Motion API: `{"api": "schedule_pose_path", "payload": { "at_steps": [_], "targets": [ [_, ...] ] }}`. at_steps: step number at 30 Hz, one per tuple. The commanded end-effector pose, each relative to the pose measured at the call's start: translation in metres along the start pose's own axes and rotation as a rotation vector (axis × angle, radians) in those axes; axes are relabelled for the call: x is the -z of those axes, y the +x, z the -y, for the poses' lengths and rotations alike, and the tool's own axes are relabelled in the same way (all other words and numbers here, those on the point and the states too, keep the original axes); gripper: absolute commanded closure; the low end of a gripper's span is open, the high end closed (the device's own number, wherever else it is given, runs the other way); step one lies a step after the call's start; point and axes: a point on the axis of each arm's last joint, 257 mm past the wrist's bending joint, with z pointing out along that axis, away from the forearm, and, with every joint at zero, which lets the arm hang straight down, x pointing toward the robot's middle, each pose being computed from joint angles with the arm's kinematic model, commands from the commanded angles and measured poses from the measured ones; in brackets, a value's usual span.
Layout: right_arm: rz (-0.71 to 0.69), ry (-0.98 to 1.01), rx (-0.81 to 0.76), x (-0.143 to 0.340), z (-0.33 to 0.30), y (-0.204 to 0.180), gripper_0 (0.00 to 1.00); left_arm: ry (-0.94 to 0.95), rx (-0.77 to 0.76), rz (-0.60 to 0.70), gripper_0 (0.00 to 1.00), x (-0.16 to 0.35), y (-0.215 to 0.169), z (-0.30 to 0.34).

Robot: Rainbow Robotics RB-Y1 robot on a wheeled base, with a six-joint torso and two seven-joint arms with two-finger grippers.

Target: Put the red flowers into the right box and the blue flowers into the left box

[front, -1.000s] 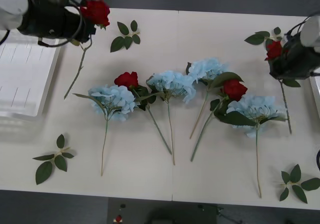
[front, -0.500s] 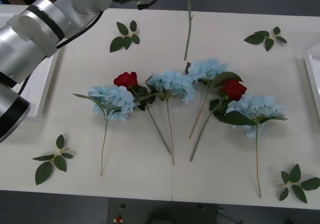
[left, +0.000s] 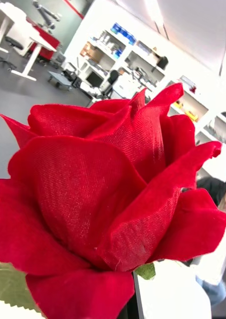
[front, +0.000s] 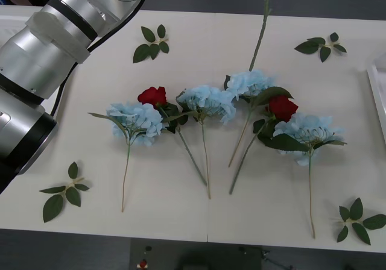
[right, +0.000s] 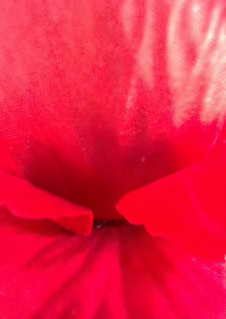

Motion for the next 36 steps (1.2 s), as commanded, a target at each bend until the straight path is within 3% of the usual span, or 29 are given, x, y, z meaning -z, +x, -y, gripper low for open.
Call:
{"api": "schedule_pose_path", "payload": {
  "at_steps": [1, 5, 12, 16, 27, 30, 36],
  "targets": [
    [0.053, -0.007, -0.058, 0.008, 0.009, -0.028, 0.24, 0.055, -0.018, 0.003, 1.00, -0.004, 0.007, 0.035],
    [0.052, -0.034, -0.075, 0.007, 0.002, -0.025, 0.00, 0.067, -0.078, -0.010, 1.00, -0.002, 0.026, 0.048],
    [0.135, -0.251, -0.036, 0.034, -0.032, -0.050, 0.00, 0.097, -0.082, -0.011, 1.00, -0.008, 0.043, 0.070],
    [0.247, -0.485, -0.050, 0.091, -0.069, -0.071, 0.00, 0.095, -0.087, -0.016, 1.00, -0.016, 0.049, 0.074],
    [0.631, -1.057, -0.293, 0.283, -0.153, -0.108, 0.00, 0.097, -0.085, -0.015, 1.00, -0.015, 0.049, 0.075],
    [0.727, -1.163, -0.292, 0.332, -0.183, -0.117, 0.00, 0.097, -0.085, -0.015, 1.00, -0.015, 0.049, 0.075],
    [0.867, -1.253, -0.223, 0.385, -0.230, -0.127, 0.00, 0.097, -0.085, -0.015, 1.00, -0.015, 0.049, 0.075]
  ]
}}
